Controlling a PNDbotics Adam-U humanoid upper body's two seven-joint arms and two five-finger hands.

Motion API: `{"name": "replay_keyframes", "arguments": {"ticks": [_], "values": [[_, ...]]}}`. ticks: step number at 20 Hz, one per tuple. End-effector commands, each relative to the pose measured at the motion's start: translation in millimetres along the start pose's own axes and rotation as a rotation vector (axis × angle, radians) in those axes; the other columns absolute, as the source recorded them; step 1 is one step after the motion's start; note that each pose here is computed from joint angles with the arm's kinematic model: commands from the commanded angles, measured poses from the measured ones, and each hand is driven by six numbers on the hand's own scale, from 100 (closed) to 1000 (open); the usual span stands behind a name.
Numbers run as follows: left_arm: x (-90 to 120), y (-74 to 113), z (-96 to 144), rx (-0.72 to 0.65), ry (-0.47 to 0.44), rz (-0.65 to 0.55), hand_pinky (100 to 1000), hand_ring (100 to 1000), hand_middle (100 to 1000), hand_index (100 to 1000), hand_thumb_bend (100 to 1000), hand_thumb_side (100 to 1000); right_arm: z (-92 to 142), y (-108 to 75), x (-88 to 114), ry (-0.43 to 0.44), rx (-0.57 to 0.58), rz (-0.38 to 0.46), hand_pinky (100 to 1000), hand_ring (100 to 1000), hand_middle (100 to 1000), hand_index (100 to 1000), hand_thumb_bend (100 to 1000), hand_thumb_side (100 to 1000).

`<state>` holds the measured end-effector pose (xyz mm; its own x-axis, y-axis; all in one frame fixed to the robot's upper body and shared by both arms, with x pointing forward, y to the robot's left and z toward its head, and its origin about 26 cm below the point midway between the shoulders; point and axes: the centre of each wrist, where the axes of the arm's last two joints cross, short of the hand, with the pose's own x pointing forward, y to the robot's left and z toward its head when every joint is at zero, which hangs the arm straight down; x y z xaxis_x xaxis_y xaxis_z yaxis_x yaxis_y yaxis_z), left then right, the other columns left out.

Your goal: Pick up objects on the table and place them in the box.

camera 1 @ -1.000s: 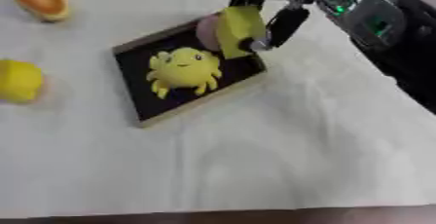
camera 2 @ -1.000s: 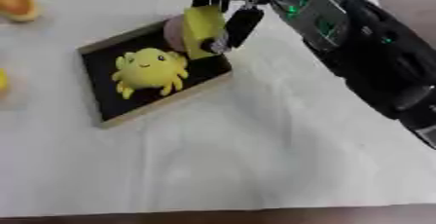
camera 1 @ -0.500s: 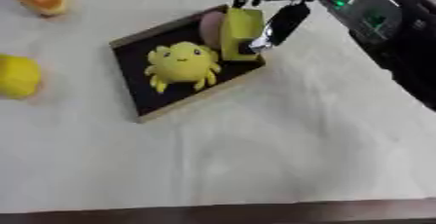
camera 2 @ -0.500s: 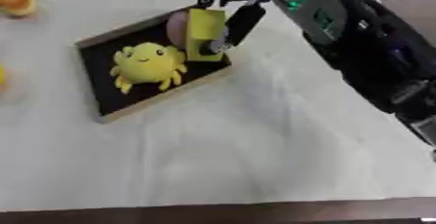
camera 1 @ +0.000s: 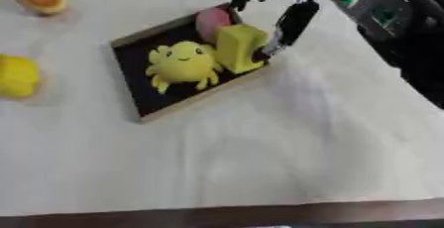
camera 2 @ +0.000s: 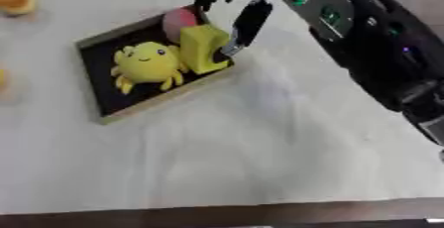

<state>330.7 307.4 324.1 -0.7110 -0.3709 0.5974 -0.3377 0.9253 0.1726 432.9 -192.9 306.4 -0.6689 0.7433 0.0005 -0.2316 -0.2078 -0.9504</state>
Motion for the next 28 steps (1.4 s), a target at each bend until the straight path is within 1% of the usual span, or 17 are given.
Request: {"name": "replay_keyframes", "arguments": {"ticks": [1, 4, 5, 7, 12, 13, 16, 17, 19, 22, 25, 28], "values": [[8, 3.7, -4, 0.005, -0.03, -0.003, 835, 932, 876, 982, 422, 617, 12, -15.6, 1, 0.015, -0.053, 0.027, 880, 941, 821, 933, 548, 379], [8, 3.9, -4, 0.005, -0.028, -0.004, 835, 932, 876, 982, 421, 617, 15, -17.1, 2, 0.01, -0.082, 0.011, 869, 925, 809, 926, 505, 404], [8, 4.1, -4, 0.006, -0.028, -0.004, 834, 932, 875, 981, 421, 616, 17, -17.9, 2, 0.008, -0.095, 0.005, 859, 912, 794, 917, 462, 437], [8, 5.0, -4, 0.007, -0.029, -0.009, 835, 931, 874, 980, 422, 616, 23, -20.7, 4, 0.003, -0.132, -0.006, 850, 899, 784, 911, 433, 443], [4, 12.4, 0, -0.001, -0.022, -0.058, 836, 931, 869, 970, 418, 615, 54, -31.0, 9, -0.019, -0.246, 0.008, 830, 864, 756, 886, 339, 434], [4, 14.4, 2, -0.005, -0.022, -0.074, 837, 930, 864, 961, 418, 612, 61, -32.2, 11, -0.021, -0.268, 0.012, 826, 858, 752, 883, 303, 430], [3, 22.8, 9, -0.051, -0.033, -0.16, 844, 929, 858, 950, 425, 570, 86, -35.6, 12, -0.018, -0.345, 0.03, 823, 854, 749, 879, 257, 432], [3, 25.6, 11, -0.075, -0.041, -0.191, 850, 926, 855, 945, 414, 553, 94, -36.1, 12, -0.015, -0.368, 0.038, 823, 853, 749, 878, 216, 441], [8, 29.6, 17, -0.138, -0.071, -0.248, 862, 919, 840, 918, 388, 518, 110, -36.7, 13, 0.001, -0.413, 0.057, 821, 852, 747, 876, 200, 436], [16, 31.9, 26, -0.251, -0.104, -0.34, 886, 910, 838, 899, 409, 523, 133, -35.8, 16, 0.031, -0.47, 0.085, 821, 852, 746, 876, 184, 441], [20, 33.0, 34, -0.365, -0.087, -0.454, 897, 898, 838, 890, 432, 507, 150, -34.4, 24, 0.052, -0.514, 0.11, 820, 851, 745, 875, 191, 447], [20, 36.9, 36, -0.458, -0.056, -0.577, 907, 896, 827, 863, 465, 441, 160, -32.9, 34, 0.063, -0.539, 0.121, 820, 851, 746, 876, 191, 457]]}}
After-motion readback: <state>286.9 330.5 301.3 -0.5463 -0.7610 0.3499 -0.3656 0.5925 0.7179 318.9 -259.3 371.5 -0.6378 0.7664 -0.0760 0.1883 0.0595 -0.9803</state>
